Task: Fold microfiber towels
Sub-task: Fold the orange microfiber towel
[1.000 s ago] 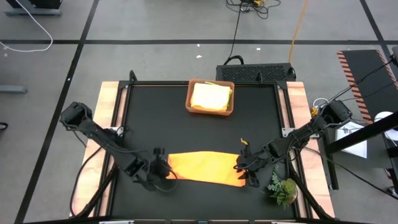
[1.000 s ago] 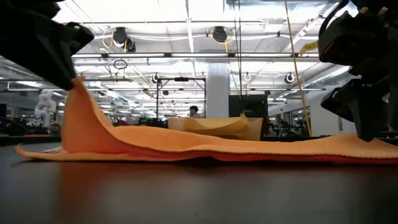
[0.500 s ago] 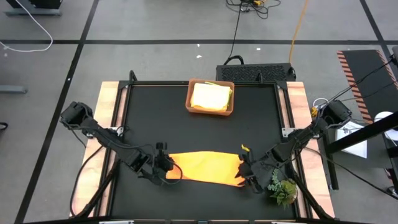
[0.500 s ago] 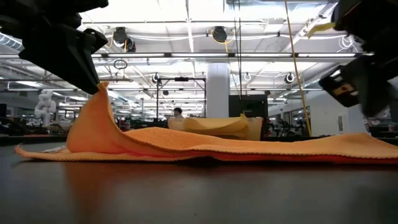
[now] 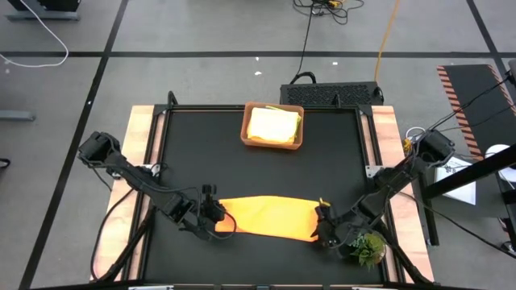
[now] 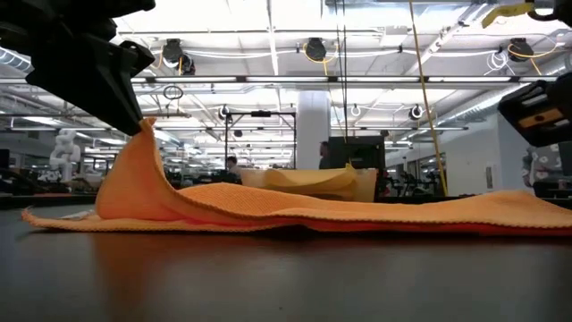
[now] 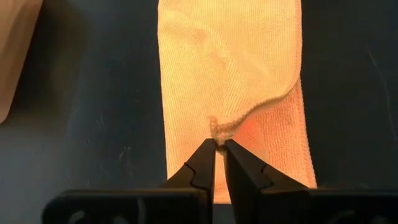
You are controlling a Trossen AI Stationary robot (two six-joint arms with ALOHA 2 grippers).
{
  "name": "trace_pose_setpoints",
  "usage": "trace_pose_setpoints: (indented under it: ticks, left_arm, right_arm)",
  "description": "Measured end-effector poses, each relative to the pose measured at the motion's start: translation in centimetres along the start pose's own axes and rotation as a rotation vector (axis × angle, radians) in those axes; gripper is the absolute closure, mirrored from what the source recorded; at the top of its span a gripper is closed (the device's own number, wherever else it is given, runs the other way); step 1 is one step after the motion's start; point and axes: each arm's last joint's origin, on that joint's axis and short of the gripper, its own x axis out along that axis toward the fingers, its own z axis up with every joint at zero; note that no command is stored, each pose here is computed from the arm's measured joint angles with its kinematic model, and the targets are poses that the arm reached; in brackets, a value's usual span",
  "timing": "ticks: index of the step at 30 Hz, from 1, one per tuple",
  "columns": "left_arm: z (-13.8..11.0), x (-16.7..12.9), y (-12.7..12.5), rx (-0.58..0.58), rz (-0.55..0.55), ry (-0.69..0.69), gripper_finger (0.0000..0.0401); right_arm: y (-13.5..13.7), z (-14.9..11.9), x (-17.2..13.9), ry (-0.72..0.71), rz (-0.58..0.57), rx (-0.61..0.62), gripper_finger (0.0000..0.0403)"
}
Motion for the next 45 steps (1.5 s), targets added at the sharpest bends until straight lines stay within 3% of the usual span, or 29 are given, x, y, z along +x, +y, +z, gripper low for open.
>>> trace_pose_setpoints:
  ticks: [9,20,30,32,40,45]
  left_arm:
    - [0.0,0.0,0.0,-0.005,0.0,0.0,0.0366]
    - [0.0,0.0,0.0,-0.004,-0.001,0.0,0.0366]
    - [0.0,0.0,0.0,-0.006,-0.003,-0.004,0.0366]
    - [0.2,-0.3,0.1,-0.012,-0.007,-0.016,0.0366]
    - [1.0,-3.2,0.9,-0.063,-0.025,-0.149,0.0366]
    - [1.1,-5.1,1.8,-0.035,0.043,-0.212,0.0366]
  right_arm:
    - [-0.4,-1.7,2.3,0.096,-0.054,0.042,0.0283]
    - [-0.3,-1.3,1.7,0.067,-0.059,0.042,0.0288]
    - [-0.3,-1.2,1.7,0.063,-0.06,0.029,0.0393]
    - [-0.3,-1.1,1.5,0.057,-0.057,0.031,0.0397]
    - [0.4,1.1,-1.0,-0.109,0.02,0.029,0.04]
    - [0.4,2.3,-2.8,-0.229,-0.034,-0.027,0.0401]
